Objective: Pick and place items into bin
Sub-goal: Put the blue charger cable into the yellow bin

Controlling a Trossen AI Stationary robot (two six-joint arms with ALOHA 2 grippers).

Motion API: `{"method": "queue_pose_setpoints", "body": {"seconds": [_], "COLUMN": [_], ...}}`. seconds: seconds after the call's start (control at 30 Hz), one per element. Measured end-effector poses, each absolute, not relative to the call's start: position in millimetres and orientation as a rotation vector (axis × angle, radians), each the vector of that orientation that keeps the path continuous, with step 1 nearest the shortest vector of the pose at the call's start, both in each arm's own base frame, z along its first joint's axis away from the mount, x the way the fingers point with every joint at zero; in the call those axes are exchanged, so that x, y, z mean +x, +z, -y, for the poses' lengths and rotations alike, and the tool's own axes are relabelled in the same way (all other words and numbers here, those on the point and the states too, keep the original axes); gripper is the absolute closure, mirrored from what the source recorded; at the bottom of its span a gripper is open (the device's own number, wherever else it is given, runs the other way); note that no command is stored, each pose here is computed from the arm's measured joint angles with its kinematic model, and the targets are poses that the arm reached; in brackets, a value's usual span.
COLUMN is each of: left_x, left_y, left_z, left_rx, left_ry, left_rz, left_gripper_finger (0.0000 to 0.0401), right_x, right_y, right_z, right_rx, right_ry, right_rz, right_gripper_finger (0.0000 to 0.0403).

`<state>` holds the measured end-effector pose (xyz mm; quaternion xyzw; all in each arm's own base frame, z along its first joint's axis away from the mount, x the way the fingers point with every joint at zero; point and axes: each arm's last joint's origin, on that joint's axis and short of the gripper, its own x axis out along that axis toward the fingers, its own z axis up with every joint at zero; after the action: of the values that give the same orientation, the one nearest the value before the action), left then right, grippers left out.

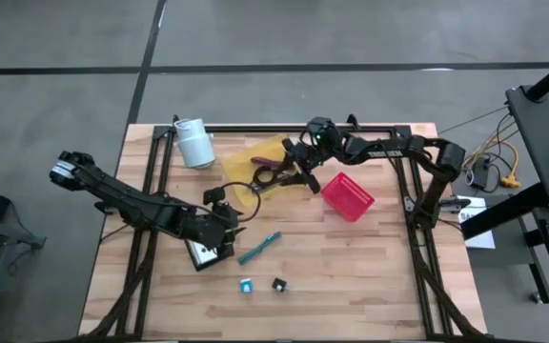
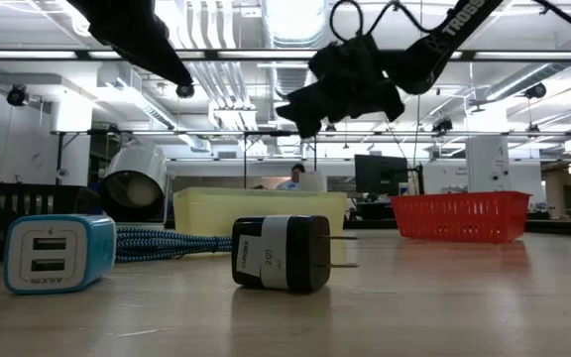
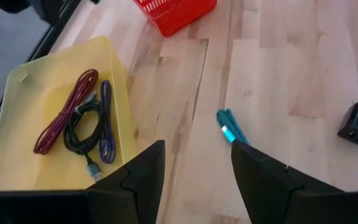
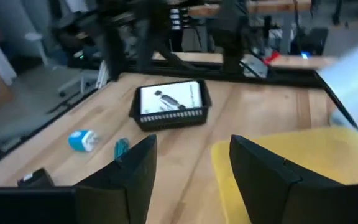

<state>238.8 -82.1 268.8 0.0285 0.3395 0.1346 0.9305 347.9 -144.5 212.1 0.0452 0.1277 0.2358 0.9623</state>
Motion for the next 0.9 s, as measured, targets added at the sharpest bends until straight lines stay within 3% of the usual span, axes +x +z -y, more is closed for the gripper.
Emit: {"method": "queue_pose_setpoints", "body": {"seconds": [0.23,0.5,0.9], "left_x": [240.3,242.8,268.0], "left_y": [270.2,272.5,267.4], "left_z": [82.8,83.8,93.7], "left_rx": [0.047,0.027,-0.046], "left_ry": [0.272,0.267,0.249], "left_rz": [-0.674,-0.637,-0.508], "left_gripper_finger": [0.0232,0.0232,0.0232], "right_x": [321.9,266.0,219.0], "right_y": [224.9,231.5,207.1], "right_z": [122.9,100.6,79.2], "right_rx": [-0.045,-0.225,-0.235], "right_ry": [0.504,0.310,0.307], "right_rz": [-0.190,-0.020,-0.026], "right_gripper_finger": [0.0220,0.0220,0.0220]}}
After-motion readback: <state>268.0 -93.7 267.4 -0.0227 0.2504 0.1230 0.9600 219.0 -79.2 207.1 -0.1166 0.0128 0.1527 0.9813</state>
